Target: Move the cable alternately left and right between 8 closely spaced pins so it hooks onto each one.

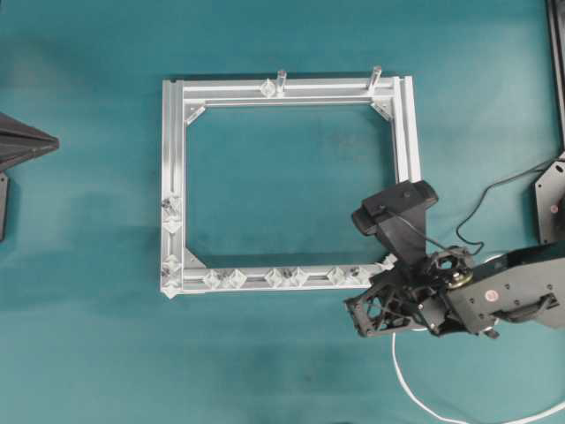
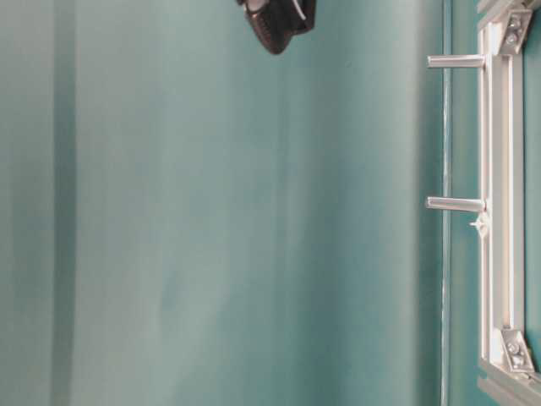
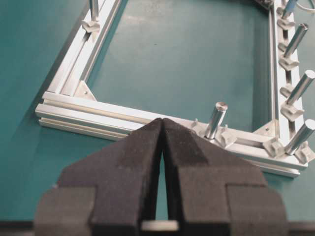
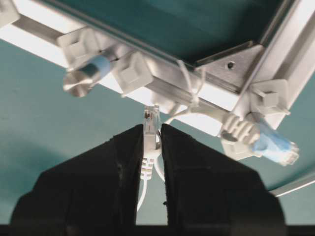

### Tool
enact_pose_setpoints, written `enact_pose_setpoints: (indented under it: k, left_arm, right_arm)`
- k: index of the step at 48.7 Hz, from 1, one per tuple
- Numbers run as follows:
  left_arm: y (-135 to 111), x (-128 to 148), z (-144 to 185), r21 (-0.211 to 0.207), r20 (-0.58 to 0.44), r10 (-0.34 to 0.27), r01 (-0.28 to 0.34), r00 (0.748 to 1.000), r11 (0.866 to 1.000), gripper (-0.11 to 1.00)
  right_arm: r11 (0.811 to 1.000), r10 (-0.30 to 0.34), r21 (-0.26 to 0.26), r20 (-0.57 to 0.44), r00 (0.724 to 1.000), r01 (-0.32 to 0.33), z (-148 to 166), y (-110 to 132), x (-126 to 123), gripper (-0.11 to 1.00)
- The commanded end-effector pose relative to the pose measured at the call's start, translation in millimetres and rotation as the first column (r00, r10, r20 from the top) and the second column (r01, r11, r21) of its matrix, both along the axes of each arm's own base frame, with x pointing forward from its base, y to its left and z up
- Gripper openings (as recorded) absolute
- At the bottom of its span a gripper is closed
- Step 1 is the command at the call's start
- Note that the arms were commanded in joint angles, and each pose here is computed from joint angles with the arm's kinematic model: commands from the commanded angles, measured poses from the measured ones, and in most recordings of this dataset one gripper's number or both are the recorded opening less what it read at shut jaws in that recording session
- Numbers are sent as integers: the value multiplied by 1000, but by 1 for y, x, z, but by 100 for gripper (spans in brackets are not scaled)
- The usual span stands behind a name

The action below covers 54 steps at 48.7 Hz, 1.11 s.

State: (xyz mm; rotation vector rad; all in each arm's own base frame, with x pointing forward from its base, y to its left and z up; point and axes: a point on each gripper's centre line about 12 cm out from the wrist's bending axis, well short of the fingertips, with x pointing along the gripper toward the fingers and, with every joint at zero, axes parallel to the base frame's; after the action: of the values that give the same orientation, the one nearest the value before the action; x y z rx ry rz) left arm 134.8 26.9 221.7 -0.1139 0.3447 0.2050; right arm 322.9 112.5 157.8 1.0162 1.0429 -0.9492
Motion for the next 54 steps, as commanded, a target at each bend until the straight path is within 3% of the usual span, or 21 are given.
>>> enact_pose_setpoints:
  k: [1, 14, 54]
  left_arm:
    - [0, 1, 3, -4, 7, 0, 0, 1000, 1000, 0]
    - [0, 1, 3, -6, 7, 1, -1, 1000, 1000, 0]
    - [1, 1, 3, -4, 7, 8, -8, 1000, 1000, 0]
  right_arm:
    - [1000, -17, 14, 38, 999, 16, 12, -5, 2, 13]
    - [999, -53, 8, 26, 998, 53, 8, -18, 3, 13]
    - [998, -56, 5, 23, 998, 56, 6, -25, 3, 13]
